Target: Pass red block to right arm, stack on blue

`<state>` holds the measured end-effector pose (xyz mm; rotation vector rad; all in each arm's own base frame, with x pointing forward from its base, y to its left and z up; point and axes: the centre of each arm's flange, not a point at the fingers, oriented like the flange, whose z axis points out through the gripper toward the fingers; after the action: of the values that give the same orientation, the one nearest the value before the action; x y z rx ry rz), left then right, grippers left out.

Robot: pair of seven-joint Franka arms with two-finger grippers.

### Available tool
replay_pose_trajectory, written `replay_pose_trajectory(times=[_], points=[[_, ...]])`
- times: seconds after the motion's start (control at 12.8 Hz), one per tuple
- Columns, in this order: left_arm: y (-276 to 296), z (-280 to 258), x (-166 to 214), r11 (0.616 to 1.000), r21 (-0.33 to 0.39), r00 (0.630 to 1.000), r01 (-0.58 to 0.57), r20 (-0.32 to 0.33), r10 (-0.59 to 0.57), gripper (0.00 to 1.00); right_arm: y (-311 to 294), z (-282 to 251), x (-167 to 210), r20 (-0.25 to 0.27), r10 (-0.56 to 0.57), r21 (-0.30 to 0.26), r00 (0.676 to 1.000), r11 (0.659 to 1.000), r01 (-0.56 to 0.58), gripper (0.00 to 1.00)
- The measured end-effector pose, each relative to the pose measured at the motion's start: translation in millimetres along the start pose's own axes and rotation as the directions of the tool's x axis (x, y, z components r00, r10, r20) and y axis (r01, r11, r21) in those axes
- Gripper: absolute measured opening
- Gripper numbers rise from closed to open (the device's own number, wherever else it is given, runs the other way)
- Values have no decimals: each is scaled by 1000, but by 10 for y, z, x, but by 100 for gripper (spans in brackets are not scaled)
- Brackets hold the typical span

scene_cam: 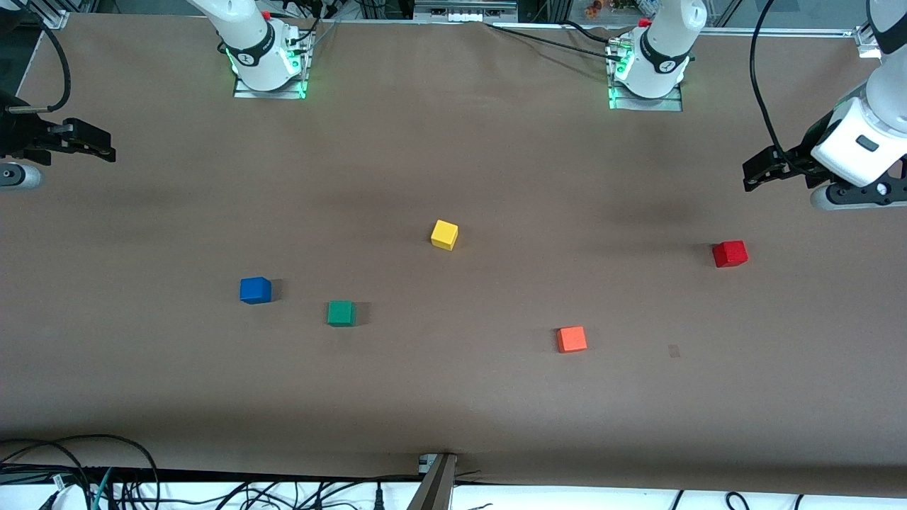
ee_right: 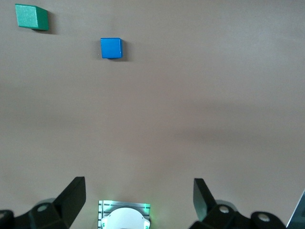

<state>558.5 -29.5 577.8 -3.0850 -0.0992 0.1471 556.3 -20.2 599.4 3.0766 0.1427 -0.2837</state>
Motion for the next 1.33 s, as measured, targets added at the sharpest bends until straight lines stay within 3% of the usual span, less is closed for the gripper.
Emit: replay_pose_trajectory(times=[0.31, 0.55, 0.78, 1.09, 1.33], points=[[-205, 322, 101, 1000, 7, 994, 23, 104, -23, 100, 6, 3, 1, 0, 1, 0, 1000, 1000, -1, 100], [-300, 1130, 409, 999, 19, 980, 32, 197, -35, 100, 11, 3, 2, 0, 2, 0, 1000, 1000, -2, 100], [-411, 2097, 659, 998, 69, 984, 14, 179, -26, 100, 14, 3, 4, 0, 3, 0, 1000, 1000, -3, 100], [-961, 2964, 538, 999, 29, 996, -29, 83, 27, 100, 11, 5, 11, -2, 2, 0, 1000, 1000, -2, 100], [-1231, 3512, 472, 998, 7, 996, -58, 72, 58, 100, -30, 17, 46, -8, -6, -3, 1000, 1000, 6, 100]])
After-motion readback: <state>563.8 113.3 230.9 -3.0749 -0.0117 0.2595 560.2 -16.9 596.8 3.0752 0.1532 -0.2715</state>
